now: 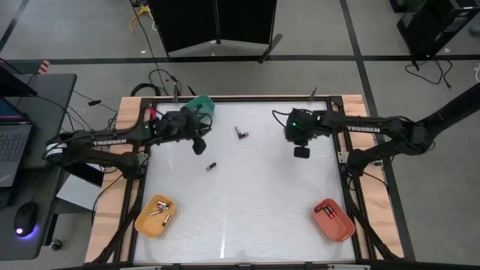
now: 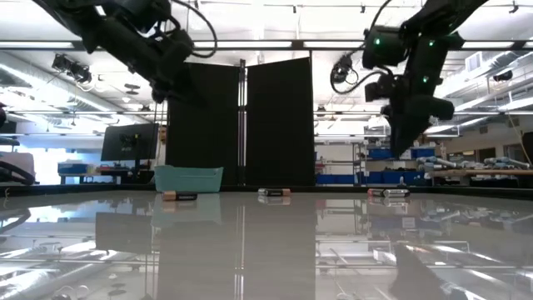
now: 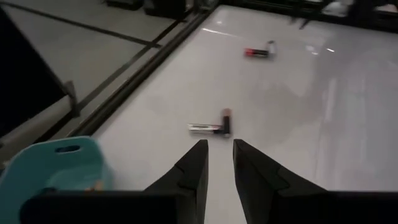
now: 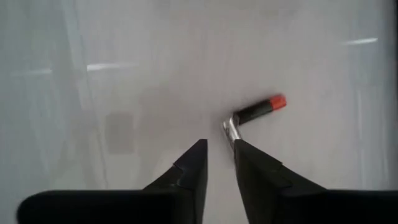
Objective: Sort batteries
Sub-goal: Put the silver battery into the yellow bin
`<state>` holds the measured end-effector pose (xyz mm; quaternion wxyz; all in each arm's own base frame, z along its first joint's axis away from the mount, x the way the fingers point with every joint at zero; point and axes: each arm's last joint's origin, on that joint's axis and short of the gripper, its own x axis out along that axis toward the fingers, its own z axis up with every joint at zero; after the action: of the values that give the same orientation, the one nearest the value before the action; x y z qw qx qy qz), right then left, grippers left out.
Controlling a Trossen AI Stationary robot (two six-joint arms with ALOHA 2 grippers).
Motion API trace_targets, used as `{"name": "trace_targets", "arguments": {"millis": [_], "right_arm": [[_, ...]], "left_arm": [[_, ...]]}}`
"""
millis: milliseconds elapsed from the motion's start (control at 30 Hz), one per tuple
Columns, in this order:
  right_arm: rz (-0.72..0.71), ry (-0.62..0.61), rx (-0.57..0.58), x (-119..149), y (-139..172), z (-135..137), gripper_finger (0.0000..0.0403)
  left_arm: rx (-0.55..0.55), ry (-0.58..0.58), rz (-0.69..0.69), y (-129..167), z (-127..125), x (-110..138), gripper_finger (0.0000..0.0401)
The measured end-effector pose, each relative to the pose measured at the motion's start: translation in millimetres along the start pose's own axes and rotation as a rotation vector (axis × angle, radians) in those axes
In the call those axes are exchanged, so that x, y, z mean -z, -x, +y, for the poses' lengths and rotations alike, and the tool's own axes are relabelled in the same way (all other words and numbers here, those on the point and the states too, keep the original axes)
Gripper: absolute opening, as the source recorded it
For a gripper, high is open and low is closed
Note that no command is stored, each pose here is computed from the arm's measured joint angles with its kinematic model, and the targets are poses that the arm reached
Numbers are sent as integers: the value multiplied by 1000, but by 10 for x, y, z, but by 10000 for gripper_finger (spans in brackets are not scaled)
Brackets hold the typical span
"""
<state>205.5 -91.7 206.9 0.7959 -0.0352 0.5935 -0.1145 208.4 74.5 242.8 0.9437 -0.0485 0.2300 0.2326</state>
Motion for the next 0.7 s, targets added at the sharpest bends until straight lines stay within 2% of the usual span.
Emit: {"name": "trace_targets", "arguments": {"millis": [233, 333, 700], "right_arm": [[123, 45, -29, 12, -307, -105, 148], [163, 53, 0, 8, -449, -168, 161], [257, 59, -12, 64, -731, -286, 154]], "left_arm": [[73, -57, -26, 27, -178, -10, 80], [95, -69, -29, 39, -230, -7, 80], [119, -89, -31, 60, -320, 3, 80]]}}
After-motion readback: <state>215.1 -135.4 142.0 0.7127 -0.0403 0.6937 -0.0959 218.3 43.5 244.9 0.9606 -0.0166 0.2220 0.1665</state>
